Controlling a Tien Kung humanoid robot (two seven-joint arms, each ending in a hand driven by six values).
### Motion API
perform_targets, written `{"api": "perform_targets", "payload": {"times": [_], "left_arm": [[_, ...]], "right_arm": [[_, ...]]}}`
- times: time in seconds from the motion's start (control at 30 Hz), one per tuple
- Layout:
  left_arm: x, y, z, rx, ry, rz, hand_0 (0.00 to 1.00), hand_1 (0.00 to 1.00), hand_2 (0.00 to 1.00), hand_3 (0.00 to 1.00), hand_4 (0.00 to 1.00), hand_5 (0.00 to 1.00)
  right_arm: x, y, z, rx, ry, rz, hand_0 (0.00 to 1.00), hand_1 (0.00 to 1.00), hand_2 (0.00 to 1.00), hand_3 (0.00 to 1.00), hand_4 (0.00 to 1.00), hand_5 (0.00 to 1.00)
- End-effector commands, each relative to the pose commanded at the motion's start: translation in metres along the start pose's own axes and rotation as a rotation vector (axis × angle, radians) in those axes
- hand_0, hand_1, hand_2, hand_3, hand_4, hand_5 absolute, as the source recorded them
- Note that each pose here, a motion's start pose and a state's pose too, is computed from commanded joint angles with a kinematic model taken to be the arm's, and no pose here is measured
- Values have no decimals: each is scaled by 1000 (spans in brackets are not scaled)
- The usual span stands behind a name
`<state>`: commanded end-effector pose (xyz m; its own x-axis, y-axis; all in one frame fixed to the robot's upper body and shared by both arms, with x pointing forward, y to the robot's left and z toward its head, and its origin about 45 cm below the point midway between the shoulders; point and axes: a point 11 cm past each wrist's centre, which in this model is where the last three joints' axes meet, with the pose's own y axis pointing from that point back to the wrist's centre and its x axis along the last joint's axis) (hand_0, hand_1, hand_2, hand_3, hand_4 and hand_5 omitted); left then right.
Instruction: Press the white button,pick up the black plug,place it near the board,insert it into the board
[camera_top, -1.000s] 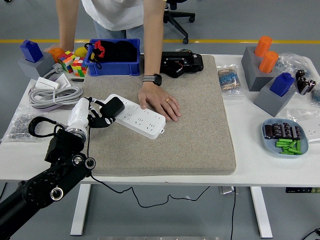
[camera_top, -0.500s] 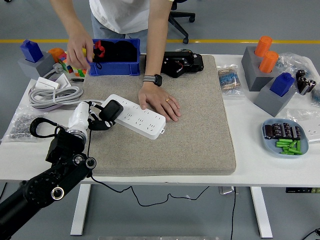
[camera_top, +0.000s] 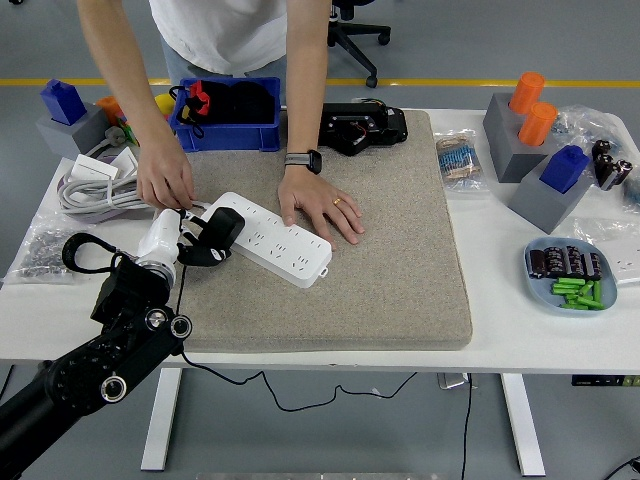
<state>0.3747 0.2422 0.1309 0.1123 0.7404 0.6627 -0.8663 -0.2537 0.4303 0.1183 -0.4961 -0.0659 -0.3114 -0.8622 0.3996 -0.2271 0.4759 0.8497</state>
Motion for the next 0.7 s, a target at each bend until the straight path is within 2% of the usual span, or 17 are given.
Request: {"api": "perform_targets", "payload": {"times": [0.07, 0.1, 0.27, 0.3, 0.67, 0.7], "left_arm": [[-1, 1, 2, -6, -2, -9, 292, 431, 432, 560, 782, 2], [-1, 1, 2, -6, 0, -13, 407, 598, 541, 661, 762, 2], [-3, 3, 5, -14, -12, -34, 407, 598, 541, 661, 762, 2], [-3, 3, 5, -16, -13, -36, 749, 841, 734, 808, 805, 53], [-3, 3, 4, -20, -20, -21, 766, 854, 759, 818, 797, 34], [-3, 3, 4, -19, -18, -20, 545, 691, 621, 786, 811, 72]], "right_arm": [[0, 0, 0, 0, -1, 0, 622, 593, 584, 578, 642, 376], [0, 0, 0, 0, -1, 0, 622, 592, 584, 578, 643, 376], [0, 0, 0, 1, -3, 0, 622, 592, 584, 578, 643, 376], [0, 0, 0, 1, -3, 1, 622, 593, 584, 578, 643, 374], [-1, 0, 0, 1, -2, 0, 622, 592, 584, 578, 642, 375], [0, 0, 0, 1, -2, 1, 622, 593, 584, 578, 642, 375]]}}
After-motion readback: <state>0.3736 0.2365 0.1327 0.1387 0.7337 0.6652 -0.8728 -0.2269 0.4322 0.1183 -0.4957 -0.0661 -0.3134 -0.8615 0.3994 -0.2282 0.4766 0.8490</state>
